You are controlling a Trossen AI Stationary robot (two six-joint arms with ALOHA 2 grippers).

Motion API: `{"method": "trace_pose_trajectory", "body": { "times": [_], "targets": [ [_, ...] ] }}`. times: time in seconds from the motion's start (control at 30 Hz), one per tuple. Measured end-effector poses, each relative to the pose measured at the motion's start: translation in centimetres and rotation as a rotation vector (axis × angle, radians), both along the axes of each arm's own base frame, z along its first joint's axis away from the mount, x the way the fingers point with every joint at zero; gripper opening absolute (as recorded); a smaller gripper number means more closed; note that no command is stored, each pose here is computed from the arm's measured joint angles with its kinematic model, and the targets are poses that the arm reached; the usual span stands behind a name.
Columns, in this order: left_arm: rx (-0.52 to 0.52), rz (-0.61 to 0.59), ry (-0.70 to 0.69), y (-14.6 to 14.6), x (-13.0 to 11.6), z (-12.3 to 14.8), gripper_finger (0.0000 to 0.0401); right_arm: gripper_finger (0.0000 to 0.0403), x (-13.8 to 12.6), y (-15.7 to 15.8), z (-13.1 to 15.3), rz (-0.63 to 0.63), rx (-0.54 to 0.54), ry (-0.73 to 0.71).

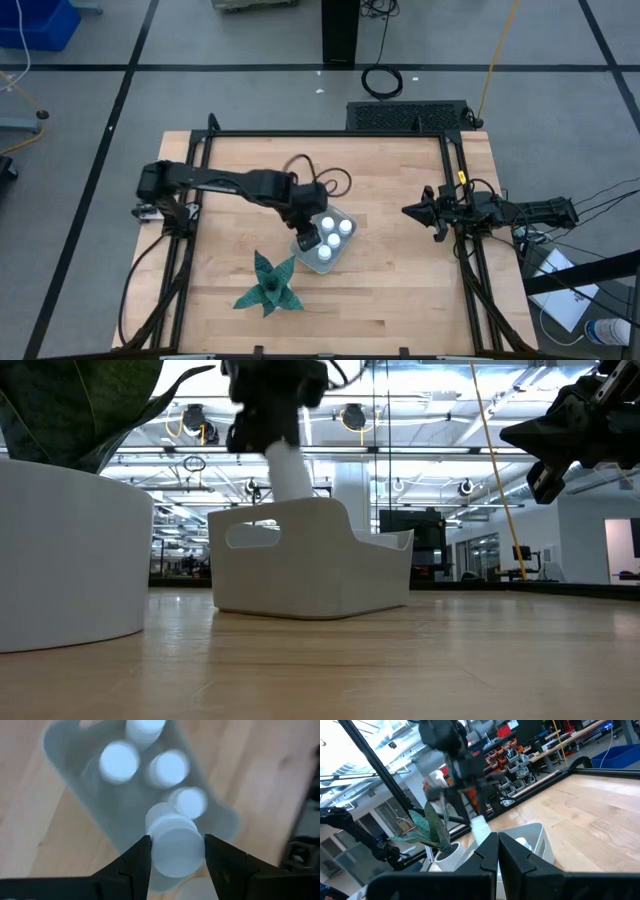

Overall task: Pick and place pill bottles into a basket
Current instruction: Put the white pill bottle into the gray bin

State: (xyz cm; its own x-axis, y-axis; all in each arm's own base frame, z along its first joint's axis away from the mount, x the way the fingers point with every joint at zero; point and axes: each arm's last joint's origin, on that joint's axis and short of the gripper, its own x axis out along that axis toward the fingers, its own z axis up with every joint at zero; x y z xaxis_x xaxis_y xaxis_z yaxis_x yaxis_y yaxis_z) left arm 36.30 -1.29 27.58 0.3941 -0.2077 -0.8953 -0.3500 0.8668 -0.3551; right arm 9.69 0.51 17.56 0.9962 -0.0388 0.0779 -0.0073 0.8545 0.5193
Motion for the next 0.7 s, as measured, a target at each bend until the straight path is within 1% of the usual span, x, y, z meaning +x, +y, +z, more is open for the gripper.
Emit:
{"method": "trace_pose_trajectory", "body": {
  "times": [0.07,0.17,0.4,0.5,0.7],
  "targets": [
    [0.024,-0.008,0.053,0.0,0.3,-1.2,0.0172,0.0004,0.0,0.0,0.0,0.000,0.000,0.000],
    [0.081,-0.038,0.095,-0.1,0.8,-2.6,0.0172,0.0004,0.0,0.0,0.0,0.000,0.000,0.000],
    [0.096,-0.063,0.142,-0.2,1.9,-5.0,0.0172,0.0004,0.0,0.0,0.0,0.000,0.000,-0.001],
    [0.105,-0.074,0.154,-0.4,2.1,-5.7,0.0172,0.0004,0.0,0.0,0.0,0.000,0.000,0.000],
    [0.159,-0.077,0.135,-0.8,2.3,-5.7,0.0172,0.0004,0.0,0.0,0.0,0.000,0.000,0.000]
  ]
}}
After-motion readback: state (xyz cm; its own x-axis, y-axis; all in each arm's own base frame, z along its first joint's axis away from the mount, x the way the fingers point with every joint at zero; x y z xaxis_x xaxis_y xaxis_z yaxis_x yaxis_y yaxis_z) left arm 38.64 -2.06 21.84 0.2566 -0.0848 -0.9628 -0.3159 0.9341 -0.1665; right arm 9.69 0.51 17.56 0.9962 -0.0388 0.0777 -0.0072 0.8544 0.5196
